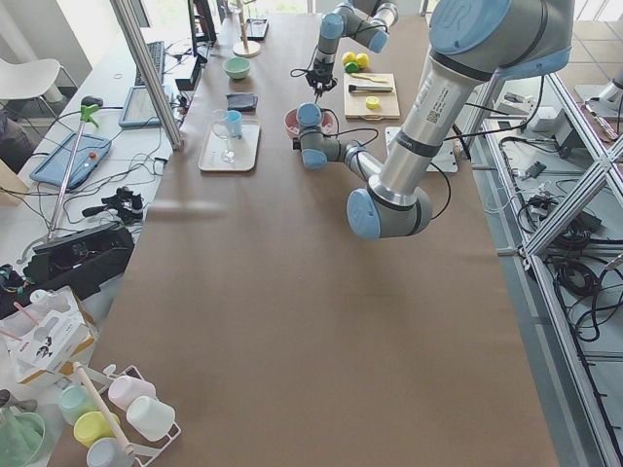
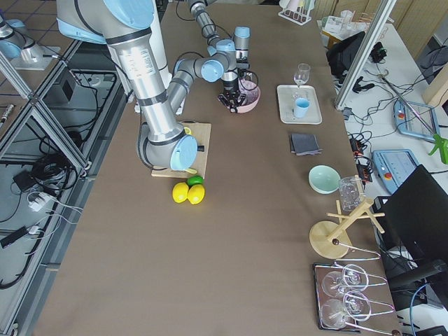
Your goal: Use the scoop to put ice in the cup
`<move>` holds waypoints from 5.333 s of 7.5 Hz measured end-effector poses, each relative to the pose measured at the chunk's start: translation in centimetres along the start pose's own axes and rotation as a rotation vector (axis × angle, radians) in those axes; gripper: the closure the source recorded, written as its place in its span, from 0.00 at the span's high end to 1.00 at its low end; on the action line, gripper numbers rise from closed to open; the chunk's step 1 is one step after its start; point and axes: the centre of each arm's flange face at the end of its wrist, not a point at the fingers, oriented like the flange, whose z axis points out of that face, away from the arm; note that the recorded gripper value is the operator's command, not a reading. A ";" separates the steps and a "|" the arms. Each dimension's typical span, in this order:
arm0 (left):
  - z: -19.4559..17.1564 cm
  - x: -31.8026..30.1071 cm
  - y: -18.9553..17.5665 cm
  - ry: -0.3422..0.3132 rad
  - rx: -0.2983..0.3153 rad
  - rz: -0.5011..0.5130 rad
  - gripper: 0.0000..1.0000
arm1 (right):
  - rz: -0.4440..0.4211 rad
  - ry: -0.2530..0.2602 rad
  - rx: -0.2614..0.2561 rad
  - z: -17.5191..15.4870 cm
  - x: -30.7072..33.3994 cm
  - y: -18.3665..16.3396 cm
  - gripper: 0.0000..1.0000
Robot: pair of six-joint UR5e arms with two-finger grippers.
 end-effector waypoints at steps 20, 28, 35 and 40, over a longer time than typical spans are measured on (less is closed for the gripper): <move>-0.6 -0.5 -0.3 -0.010 0.002 -0.033 0.98 | 0.439 -0.232 0.371 0.1 4.1 5.1 0.00; -10.3 -1.1 5.4 -0.007 -0.100 -0.228 0.99 | 0.683 -0.098 0.179 -3.2 21.0 1.1 0.00; -40.1 -10.3 19.0 -0.412 -0.271 -0.951 1.00 | 0.587 -0.171 -0.110 -3.5 26.9 -2.4 0.00; -56.1 -10.6 42.2 -0.620 -0.319 -1.320 0.99 | 0.538 -0.195 -0.204 -5.2 27.9 -3.8 0.00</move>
